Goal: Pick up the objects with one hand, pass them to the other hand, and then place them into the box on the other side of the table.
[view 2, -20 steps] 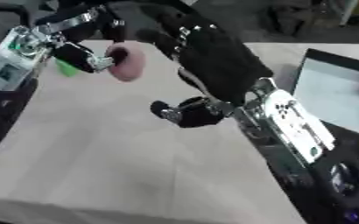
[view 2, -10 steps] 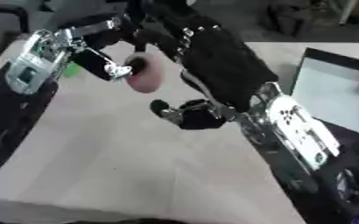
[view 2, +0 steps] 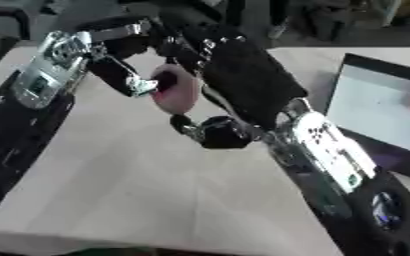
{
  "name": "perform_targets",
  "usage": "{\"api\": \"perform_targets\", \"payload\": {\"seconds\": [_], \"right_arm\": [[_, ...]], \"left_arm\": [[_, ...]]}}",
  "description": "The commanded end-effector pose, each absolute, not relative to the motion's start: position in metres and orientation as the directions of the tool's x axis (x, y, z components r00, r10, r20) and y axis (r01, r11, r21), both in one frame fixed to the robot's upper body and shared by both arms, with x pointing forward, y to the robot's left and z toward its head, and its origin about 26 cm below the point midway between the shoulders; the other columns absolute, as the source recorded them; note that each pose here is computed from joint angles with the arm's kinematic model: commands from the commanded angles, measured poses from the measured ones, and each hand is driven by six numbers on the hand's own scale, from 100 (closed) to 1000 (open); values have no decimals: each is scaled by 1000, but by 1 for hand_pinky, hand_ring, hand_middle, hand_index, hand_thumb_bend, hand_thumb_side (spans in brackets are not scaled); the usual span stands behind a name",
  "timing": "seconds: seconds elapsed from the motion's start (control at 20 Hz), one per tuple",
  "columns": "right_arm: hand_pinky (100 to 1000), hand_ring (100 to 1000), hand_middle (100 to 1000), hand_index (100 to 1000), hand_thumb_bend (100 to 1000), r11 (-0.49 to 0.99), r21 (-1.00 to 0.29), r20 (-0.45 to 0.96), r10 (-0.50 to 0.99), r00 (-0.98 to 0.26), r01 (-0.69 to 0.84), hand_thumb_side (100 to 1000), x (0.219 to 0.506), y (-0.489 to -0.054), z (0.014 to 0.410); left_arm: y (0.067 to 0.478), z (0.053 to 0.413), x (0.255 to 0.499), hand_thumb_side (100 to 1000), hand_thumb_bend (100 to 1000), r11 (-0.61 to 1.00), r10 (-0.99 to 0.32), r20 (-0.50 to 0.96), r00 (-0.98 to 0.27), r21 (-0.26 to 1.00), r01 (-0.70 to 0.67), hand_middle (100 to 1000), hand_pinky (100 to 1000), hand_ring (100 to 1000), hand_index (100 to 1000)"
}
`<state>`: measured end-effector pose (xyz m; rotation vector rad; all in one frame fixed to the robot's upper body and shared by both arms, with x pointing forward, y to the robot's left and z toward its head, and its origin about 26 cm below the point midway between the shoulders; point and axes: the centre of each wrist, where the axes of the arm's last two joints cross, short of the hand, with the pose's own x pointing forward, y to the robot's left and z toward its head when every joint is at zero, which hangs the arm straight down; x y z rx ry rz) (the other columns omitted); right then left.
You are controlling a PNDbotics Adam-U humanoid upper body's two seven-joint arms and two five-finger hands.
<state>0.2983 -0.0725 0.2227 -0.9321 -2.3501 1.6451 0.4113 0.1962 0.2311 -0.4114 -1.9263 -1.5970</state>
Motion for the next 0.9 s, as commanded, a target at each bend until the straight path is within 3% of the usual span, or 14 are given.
{"api": "perform_targets", "payload": {"seconds": [0.05,0.35,0.55,0.6,0.9], "right_arm": [[837,840,1000,822,416,213,-878,-254,551,-795,428,261,300,-73,225],[836,840,1000,756,281,202,-882,-256,555,-791,426,200,302,-73,222],[825,828,1000,625,115,219,-874,-253,559,-790,435,181,302,-73,223],[823,825,1000,551,100,227,-870,-250,561,-789,437,179,301,-73,223],[813,809,1000,382,100,257,-855,-233,586,-776,451,167,303,-74,221]], "left_arm": [[192,246,409,164,100,216,-112,593,-798,798,562,380,506,387,498],[190,247,408,163,100,210,-100,600,-794,792,573,380,506,387,497],[189,247,407,164,100,198,-96,604,-791,790,580,383,508,390,501],[189,246,407,166,100,195,-97,606,-790,790,582,385,510,392,503],[189,245,407,182,100,172,-84,616,-783,783,597,395,518,400,512]]}}
